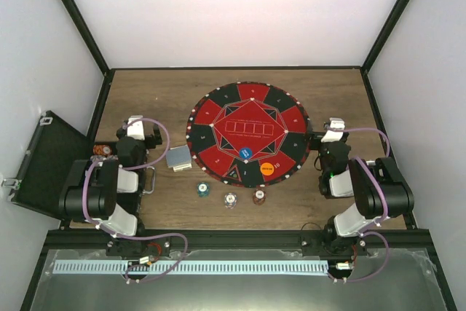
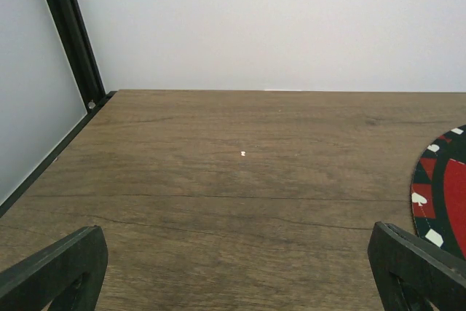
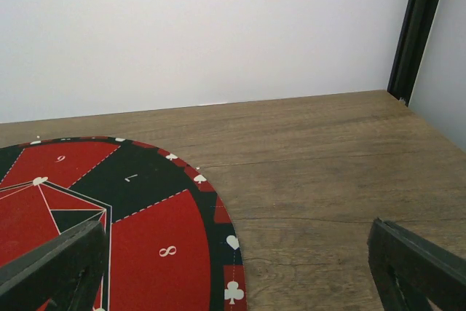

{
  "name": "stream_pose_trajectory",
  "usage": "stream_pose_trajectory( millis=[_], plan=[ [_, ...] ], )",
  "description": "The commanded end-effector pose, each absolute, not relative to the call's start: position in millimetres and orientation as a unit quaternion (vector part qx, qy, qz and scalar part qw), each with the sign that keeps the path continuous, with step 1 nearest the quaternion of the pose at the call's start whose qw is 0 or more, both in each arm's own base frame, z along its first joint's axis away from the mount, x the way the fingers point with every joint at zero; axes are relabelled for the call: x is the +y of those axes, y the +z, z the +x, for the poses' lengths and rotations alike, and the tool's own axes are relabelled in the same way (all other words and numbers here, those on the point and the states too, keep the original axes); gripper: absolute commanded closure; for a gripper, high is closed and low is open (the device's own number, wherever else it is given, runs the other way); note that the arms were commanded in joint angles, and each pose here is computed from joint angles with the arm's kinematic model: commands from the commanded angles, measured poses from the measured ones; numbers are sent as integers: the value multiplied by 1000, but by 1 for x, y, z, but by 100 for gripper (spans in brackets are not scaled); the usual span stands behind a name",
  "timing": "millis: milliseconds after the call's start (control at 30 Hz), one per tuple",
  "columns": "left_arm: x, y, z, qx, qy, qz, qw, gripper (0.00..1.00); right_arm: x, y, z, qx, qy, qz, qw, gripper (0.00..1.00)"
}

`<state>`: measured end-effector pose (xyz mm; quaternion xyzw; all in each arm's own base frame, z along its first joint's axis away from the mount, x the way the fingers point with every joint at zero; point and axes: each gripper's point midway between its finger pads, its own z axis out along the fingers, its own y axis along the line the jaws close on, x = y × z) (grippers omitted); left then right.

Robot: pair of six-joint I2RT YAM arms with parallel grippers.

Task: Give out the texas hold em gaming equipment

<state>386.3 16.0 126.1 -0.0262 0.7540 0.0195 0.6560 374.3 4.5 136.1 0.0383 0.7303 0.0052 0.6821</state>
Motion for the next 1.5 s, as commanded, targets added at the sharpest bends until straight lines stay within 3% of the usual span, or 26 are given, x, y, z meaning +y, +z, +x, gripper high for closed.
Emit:
stream_pose_trajectory(
  millis=[0, 433, 567, 700, 800, 867, 967, 1033, 1333, 1467],
  plan=[
    [14, 135, 390, 742, 16, -24, 669, 0, 0, 149, 377, 714, -1, 42, 698, 0],
    [11, 148, 397, 745, 1, -15, 667, 0, -12, 161, 365, 700, -7, 75, 710, 0],
    [3, 161, 422, 800, -1, 32, 600, 0, -41, 179, 377, 715, -43, 163, 679, 0],
    [2, 179, 426, 839, -19, 36, 542, 0, -38, 224, 379, 707, -43, 146, 691, 0],
    [-3, 205, 418, 844, -48, 50, 532, 0, -58, 251, 366, 661, 13, 283, 695, 0],
    [-7, 220, 409, 844, -63, 56, 530, 0, -50, 261, 360, 661, 74, 303, 683, 0],
    [-13, 235, 394, 843, -79, 65, 528, 0, 6, 272, 362, 701, 173, 174, 670, 0],
    [-18, 242, 385, 843, -89, 73, 525, 0, 44, 258, 365, 748, 208, 126, 618, 0],
    [-26, 241, 359, 864, -105, 91, 483, 0, 195, 173, 314, 882, 161, -53, 440, 1],
    [-25, 239, 356, 874, -100, 93, 467, 0, 246, 132, 274, 909, 143, -125, 370, 6]
  ],
)
